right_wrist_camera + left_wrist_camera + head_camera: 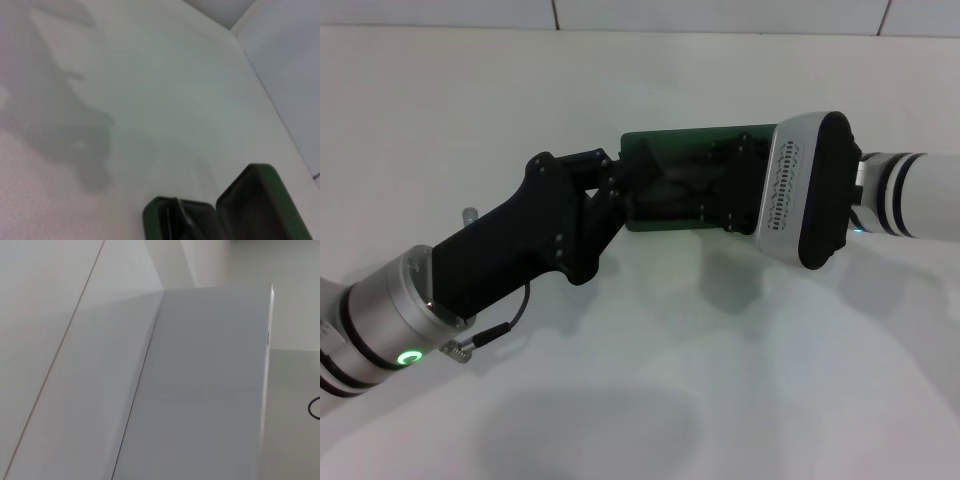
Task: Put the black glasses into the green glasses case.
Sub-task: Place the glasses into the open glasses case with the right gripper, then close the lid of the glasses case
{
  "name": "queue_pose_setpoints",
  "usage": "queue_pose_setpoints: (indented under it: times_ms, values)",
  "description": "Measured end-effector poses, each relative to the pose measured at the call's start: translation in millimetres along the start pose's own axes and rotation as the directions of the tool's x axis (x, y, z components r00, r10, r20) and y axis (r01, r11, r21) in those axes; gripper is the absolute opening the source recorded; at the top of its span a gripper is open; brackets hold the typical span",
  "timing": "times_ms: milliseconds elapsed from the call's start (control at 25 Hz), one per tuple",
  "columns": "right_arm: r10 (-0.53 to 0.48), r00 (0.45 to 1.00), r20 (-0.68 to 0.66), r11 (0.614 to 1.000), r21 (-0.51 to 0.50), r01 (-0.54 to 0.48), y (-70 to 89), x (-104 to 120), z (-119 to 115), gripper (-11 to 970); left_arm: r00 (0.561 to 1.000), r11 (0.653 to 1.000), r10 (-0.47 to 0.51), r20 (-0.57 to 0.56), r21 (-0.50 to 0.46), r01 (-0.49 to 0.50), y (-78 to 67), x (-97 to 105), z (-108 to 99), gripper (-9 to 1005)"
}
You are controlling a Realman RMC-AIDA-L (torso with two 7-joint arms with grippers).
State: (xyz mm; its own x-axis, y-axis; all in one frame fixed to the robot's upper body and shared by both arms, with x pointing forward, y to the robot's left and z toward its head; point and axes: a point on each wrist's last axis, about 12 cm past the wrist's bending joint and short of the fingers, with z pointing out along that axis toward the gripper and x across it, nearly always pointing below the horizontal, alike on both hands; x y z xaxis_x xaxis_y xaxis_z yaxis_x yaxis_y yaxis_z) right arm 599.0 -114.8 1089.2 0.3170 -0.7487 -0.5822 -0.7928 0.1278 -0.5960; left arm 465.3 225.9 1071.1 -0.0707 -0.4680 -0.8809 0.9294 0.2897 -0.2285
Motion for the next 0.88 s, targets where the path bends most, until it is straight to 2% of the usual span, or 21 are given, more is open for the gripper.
queue_pose_setpoints:
  times_ms: [320, 600, 680, 800, 880]
  values:
    - [0.050, 0.998, 0.043, 0.998, 0.028, -0.051, 13.7, -2.4, -14.9, 457, 1.000, 1.000, 0.001, -0.001, -0.002, -0.001, 0.4, -0.3, -0.3, 64]
    - [0.113, 0.990, 0.087, 0.992, 0.055, -0.118, 19.5, -5.5, -26.9, 457, 1.000, 1.000, -0.001, 0.001, -0.001, 0.001, 1.3, -1.6, -0.4, 65]
    - [0.165, 0.978, 0.129, 0.984, 0.045, -0.172, 22.4, -9.9, -31.6, 457, 1.000, 1.000, -0.003, 0.000, -0.005, 0.003, 1.0, -1.6, -2.1, 65]
    - [0.292, 0.934, 0.207, 0.953, 0.012, -0.301, 25.5, -10.1, -45.3, 456, 1.000, 1.000, 0.001, -0.003, -0.005, -0.001, 2.6, -3.7, -3.3, 66]
    - [0.422, 0.863, 0.278, 0.902, -0.033, -0.430, 25.0, 2.3, -66.4, 451, 1.000, 1.000, 0.007, -0.005, 0.002, -0.007, 7.1, -8.7, -2.8, 66]
